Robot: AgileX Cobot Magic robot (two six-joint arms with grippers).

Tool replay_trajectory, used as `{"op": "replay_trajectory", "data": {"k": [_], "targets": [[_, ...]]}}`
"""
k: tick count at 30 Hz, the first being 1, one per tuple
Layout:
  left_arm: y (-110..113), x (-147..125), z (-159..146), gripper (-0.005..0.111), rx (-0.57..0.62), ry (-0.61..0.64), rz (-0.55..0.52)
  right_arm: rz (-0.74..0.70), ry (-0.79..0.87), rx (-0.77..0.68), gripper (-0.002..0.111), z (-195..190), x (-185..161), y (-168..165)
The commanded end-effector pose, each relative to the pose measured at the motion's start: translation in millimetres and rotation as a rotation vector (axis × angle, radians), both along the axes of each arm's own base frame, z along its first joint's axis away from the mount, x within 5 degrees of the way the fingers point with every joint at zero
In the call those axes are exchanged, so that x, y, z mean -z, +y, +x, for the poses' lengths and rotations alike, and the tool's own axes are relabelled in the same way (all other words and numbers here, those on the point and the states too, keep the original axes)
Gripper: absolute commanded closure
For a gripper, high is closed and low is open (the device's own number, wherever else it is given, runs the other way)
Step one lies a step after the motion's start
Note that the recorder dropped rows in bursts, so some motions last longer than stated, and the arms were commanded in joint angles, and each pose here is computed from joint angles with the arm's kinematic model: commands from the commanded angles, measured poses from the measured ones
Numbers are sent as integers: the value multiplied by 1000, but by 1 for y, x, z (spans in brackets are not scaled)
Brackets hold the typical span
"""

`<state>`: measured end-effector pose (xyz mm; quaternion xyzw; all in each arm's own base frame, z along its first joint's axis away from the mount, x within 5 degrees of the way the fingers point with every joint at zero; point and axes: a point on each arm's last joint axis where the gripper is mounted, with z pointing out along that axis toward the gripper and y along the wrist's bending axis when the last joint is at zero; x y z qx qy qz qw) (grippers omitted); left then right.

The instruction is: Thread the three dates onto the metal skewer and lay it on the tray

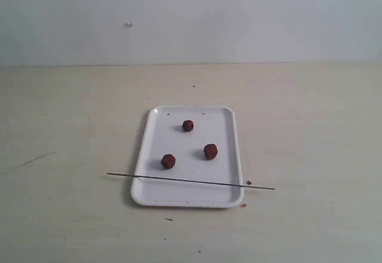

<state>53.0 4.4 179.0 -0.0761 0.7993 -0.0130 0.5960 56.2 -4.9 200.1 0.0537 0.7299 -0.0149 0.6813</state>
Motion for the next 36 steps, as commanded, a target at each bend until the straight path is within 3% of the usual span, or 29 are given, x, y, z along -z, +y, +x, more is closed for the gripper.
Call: {"op": "replay_trajectory", "data": {"k": [1, 5, 9, 21, 26, 29, 31, 33, 34, 35, 36], "targets": [[0, -1, 0, 107, -4, -17, -6, 54, -109, 15, 108, 0, -8, -1], [0, -1, 0, 107, -4, -17, -6, 253, -288, 24, 108, -2, -22, -3], [0, -1, 0, 107, -4, -17, -6, 357, -463, 37, 108, -6, -36, -8], [0, -1, 0, 107, -4, -17, -6, 781, -767, -36, 108, -18, -54, -15], [0, -1, 0, 107, -4, -17, -6, 850, -881, 32, 108, -19, -71, -26], [0, -1, 0, 107, -4, -17, -6, 746, -860, 49, 108, -10, -99, -25], [0, -1, 0, 107, -4, -17, -6, 518, -753, 61, 108, 10, -132, -20], [0, -1, 0, 107, -4, -17, -6, 271, -487, 38, 108, 48, -160, -13], [0, -1, 0, 107, -4, -17, -6, 132, -270, 24, 108, 79, -173, -12], [0, -1, 0, 107, -4, -17, -6, 66, -170, 21, 108, 91, -176, -12], [0, -1, 0, 107, -4, -17, -6, -41, 88, 26, 108, 121, -177, -17]]}}
